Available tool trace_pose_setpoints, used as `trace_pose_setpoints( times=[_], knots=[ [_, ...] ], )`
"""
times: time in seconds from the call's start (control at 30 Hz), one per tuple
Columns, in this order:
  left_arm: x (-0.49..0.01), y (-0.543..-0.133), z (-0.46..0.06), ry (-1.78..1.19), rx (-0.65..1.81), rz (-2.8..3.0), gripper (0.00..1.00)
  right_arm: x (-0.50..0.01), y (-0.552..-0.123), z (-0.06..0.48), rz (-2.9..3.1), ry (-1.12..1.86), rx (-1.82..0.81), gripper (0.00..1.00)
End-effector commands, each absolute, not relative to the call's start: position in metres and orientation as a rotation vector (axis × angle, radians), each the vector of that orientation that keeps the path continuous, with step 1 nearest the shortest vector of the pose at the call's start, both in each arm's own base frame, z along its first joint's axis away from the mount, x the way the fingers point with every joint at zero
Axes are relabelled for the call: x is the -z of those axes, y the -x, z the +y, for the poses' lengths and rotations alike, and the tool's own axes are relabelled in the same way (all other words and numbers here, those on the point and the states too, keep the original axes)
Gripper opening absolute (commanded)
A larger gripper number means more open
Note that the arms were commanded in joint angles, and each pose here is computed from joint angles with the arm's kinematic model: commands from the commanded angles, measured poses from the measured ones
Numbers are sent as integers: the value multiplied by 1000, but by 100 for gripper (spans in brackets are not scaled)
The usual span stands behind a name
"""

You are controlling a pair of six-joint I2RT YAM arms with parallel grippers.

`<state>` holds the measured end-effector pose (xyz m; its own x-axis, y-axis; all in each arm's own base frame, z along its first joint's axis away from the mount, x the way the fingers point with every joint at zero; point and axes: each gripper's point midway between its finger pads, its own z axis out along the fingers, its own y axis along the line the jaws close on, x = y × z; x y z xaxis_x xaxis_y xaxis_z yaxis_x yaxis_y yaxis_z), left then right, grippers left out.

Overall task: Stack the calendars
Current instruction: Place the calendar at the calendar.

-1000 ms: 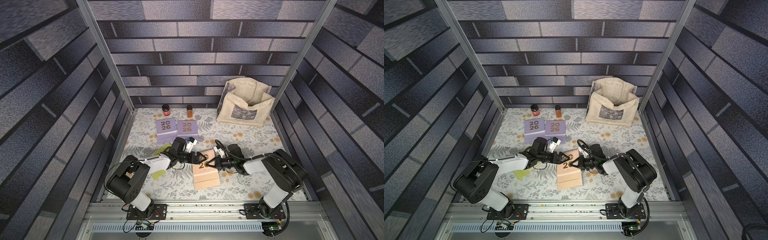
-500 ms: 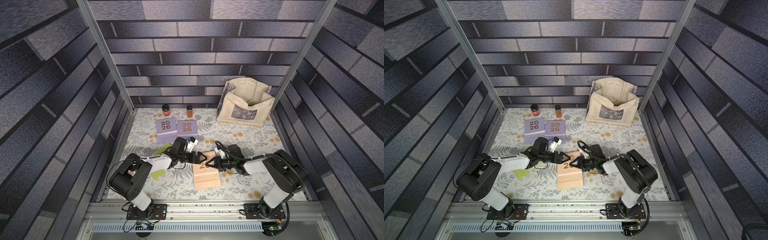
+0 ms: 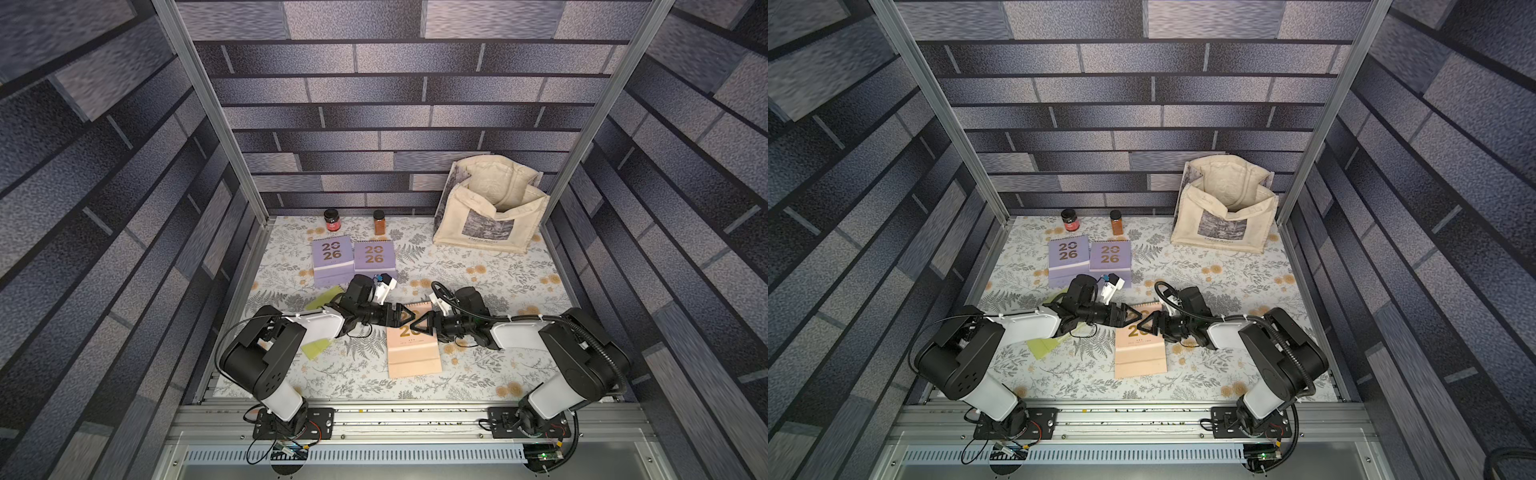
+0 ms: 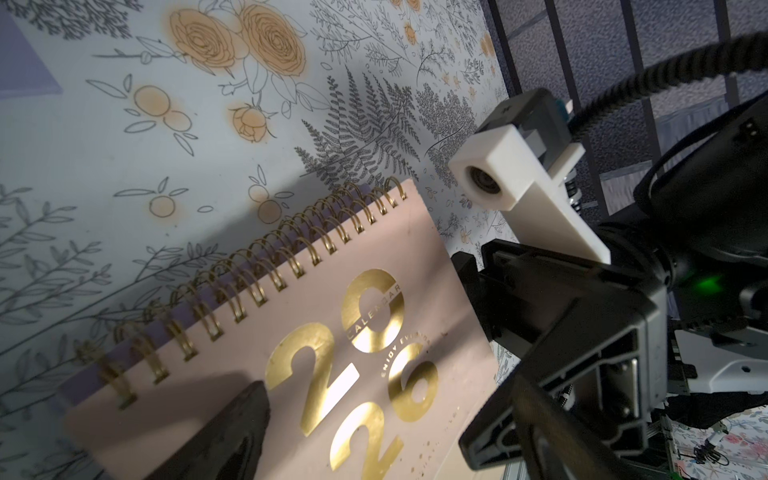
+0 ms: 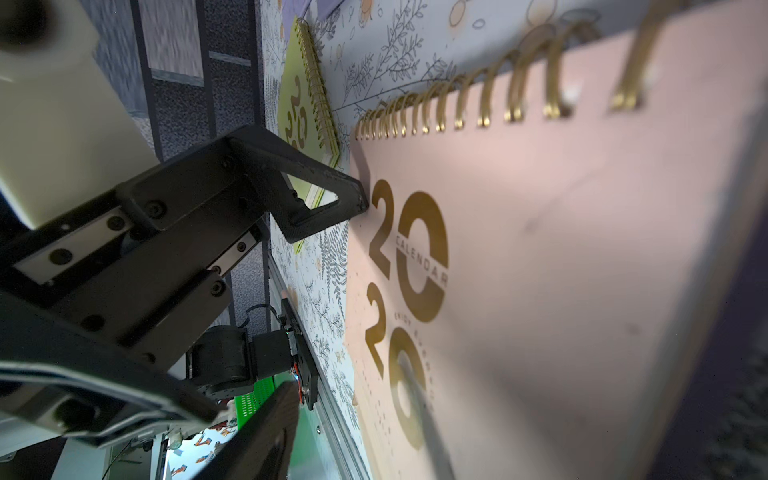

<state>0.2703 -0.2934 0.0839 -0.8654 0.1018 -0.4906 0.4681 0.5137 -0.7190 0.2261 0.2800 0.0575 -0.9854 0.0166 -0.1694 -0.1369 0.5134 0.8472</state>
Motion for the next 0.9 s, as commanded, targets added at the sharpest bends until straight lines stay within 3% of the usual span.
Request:
trace_pose_setpoints(
  times=[0.0,0.87],
  knots=[
    [-49,-259,-282,-391,1239,2533,94,-39,-220,262,2701,76,-1296,76],
    [-43,-263,-283,-373,1227,2547,93,-52,-214,229,2756,89,-1078,98]
  ],
)
